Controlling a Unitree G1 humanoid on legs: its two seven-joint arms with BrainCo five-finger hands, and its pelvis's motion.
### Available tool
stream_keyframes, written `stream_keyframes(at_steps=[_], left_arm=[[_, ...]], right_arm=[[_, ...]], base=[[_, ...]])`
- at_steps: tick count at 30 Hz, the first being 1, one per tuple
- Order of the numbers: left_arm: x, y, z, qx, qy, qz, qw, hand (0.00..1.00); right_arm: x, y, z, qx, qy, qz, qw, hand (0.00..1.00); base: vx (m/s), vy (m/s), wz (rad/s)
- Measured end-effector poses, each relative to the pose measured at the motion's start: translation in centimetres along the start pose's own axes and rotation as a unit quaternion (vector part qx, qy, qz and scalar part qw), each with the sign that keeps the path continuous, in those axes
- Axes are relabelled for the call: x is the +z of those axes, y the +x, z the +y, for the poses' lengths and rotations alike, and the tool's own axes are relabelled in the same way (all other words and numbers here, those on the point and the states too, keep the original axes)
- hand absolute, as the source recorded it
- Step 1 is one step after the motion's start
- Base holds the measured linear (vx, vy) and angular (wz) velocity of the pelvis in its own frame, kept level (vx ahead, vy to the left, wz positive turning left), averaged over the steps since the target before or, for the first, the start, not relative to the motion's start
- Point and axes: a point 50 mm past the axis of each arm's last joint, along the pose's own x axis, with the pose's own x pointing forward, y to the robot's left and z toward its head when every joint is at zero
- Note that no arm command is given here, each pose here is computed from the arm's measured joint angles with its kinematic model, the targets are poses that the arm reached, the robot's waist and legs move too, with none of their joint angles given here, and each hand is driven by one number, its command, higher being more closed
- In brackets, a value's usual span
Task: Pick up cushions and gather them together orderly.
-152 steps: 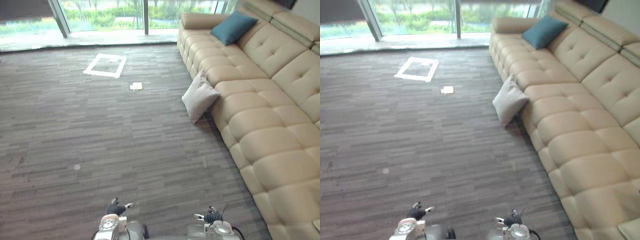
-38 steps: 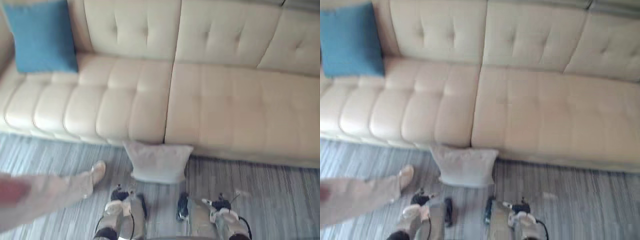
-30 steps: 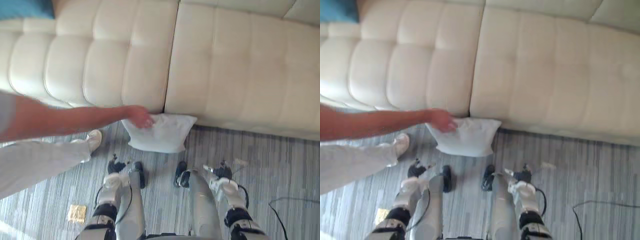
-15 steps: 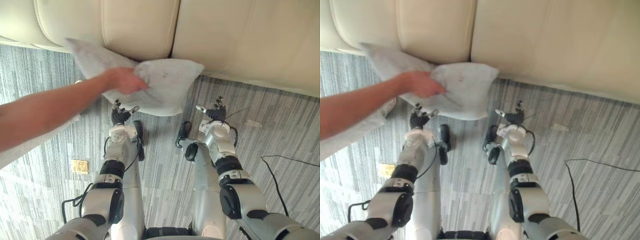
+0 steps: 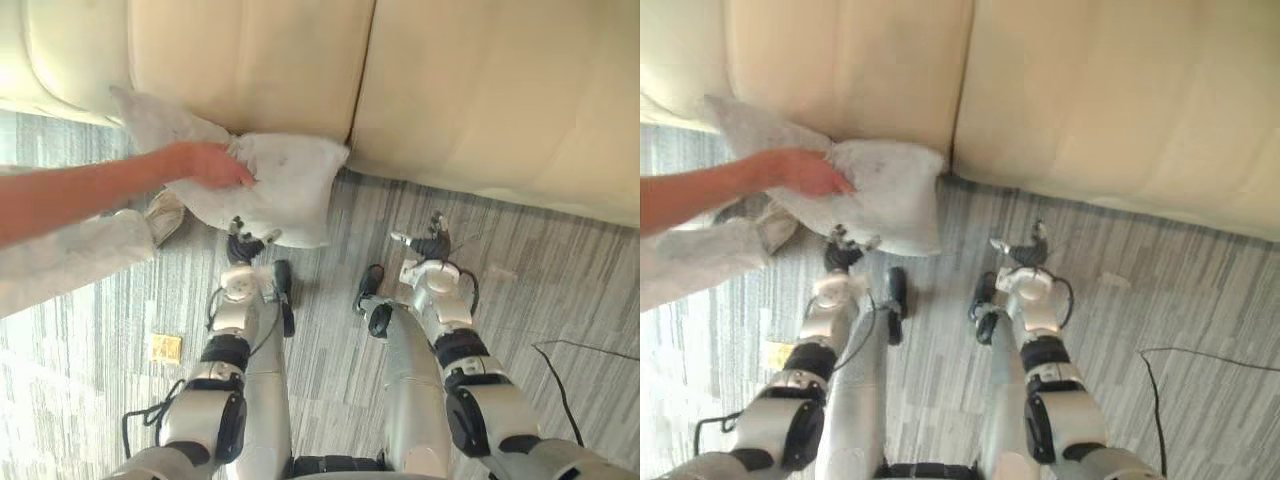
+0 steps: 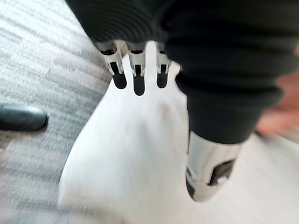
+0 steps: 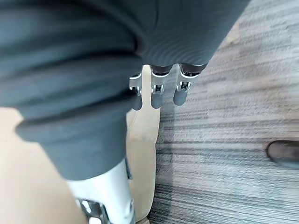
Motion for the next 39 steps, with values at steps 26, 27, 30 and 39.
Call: stream_keyframes(at_steps=[26, 27, 30, 39], left_arm=[[-19.4, -13.4, 6.5, -0.016, 0.126, 0.341, 0.932, 0.0], [-19.6, -13.7, 6.7, -0.014, 0.128, 0.346, 0.93, 0.0], [-19.9, -14.1, 7.9, -0.009, 0.14, 0.352, 0.925, 0.0], [-20.4, -14.9, 10.1, 0.002, 0.16, 0.369, 0.916, 0.0]], right_arm=[[-20.3, -13.8, -8.6, -0.014, -0.108, 0.345, 0.932, 0.0], [-20.4, -13.8, -9.0, -0.014, -0.113, 0.349, 0.93, 0.0], [-20.8, -14.1, -9.5, -0.011, -0.122, 0.361, 0.925, 0.0], [-21.1, -14.0, -10.1, -0.006, -0.141, 0.375, 0.916, 0.0]], base=[[0.07, -0.003, -0.06], [0.08, 0.045, 0.08], [0.06, 0.034, 0.03], [-0.06, 0.016, 0.0]])
